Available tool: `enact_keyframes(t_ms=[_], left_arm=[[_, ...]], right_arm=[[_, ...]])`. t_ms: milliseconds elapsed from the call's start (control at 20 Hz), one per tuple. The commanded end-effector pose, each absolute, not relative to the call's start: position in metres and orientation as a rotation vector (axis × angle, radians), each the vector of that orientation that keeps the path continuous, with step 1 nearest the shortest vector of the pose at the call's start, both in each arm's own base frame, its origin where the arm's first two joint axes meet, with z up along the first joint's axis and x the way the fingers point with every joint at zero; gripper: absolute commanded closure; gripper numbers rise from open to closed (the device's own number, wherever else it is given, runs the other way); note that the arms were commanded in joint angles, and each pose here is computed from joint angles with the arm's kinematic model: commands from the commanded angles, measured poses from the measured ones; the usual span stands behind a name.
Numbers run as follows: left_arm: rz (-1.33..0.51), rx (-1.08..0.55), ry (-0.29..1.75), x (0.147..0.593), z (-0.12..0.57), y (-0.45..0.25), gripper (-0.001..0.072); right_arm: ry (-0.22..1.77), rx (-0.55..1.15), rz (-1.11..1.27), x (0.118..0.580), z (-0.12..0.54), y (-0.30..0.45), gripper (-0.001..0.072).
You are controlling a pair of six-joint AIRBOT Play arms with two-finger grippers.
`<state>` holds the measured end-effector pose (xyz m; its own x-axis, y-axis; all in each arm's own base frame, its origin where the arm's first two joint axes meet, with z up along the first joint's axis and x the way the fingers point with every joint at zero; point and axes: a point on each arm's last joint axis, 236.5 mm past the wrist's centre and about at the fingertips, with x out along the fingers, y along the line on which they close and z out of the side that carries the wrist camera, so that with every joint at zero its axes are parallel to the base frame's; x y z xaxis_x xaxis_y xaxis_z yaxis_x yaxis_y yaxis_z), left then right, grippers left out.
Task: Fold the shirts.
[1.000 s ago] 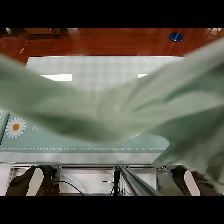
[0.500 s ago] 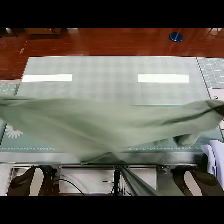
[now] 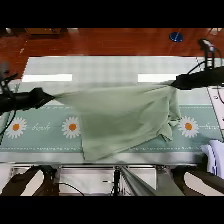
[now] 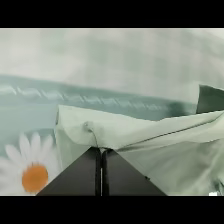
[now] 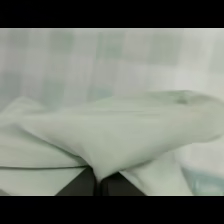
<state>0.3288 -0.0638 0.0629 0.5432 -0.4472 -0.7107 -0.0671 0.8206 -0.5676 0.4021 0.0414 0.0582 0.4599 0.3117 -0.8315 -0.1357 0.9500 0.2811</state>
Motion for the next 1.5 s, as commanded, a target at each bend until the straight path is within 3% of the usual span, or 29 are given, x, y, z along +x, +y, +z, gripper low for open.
enact_keyframes(t_ms=[0,250,450,500,550,700,750,900,1050,1250,1450], left_arm=[[-0.163,-0.546,0.935,0.39,0.009,-0.065,0.0681],[-0.211,-0.395,0.934,0.42,-0.041,-0.092,0.068],[-0.18,-0.377,0.925,0.43,-0.059,-0.092,0.0679],[-0.181,-0.376,0.924,0.43,-0.059,-0.092,0.0674],[-0.183,-0.377,0.922,0.431,-0.057,-0.092,0.0617],[-0.237,-0.381,0.93,0.436,-0.029,-0.093,0.0104],[-0.267,-0.367,0.949,0.435,-0.011,-0.087,0.0035],[-0.316,-0.363,1.136,0.393,0.032,-0.053,0.0035],[-0.319,-0.474,1.386,0.319,0.022,-0.049,0.0035],[-0.547,-0.6,1.626,0.231,-0.014,-0.128,0.0031],[-0.597,-0.494,1.767,0.175,-0.056,-0.173,0.0031]], right_arm=[[0.93,0.225,0.214,0.474,0.01,0.038,0.068],[0.742,0.248,0.091,0.524,0.008,0.011,0.068],[0.712,0.186,0.08,0.53,0.01,0.003,0.0678],[0.716,0.189,0.082,0.53,0.009,0.004,0.0629],[0.72,0.211,0.088,0.529,0.009,0.007,0.0495],[0.733,0.241,0.133,0.52,0.031,0.017,0.0385],[0.731,0.224,0.151,0.512,0.051,0.015,0.0313],[0.786,0.087,0.093,0.471,0.09,-0.032,0.0312],[1.099,0.026,-0.106,0.397,0.046,-0.111,0.0312],[1.255,0.261,-0.082,0.339,-0.02,-0.12,0.0298],[1.283,0.441,-0.022,0.315,-0.048,-0.1,0.0298]])
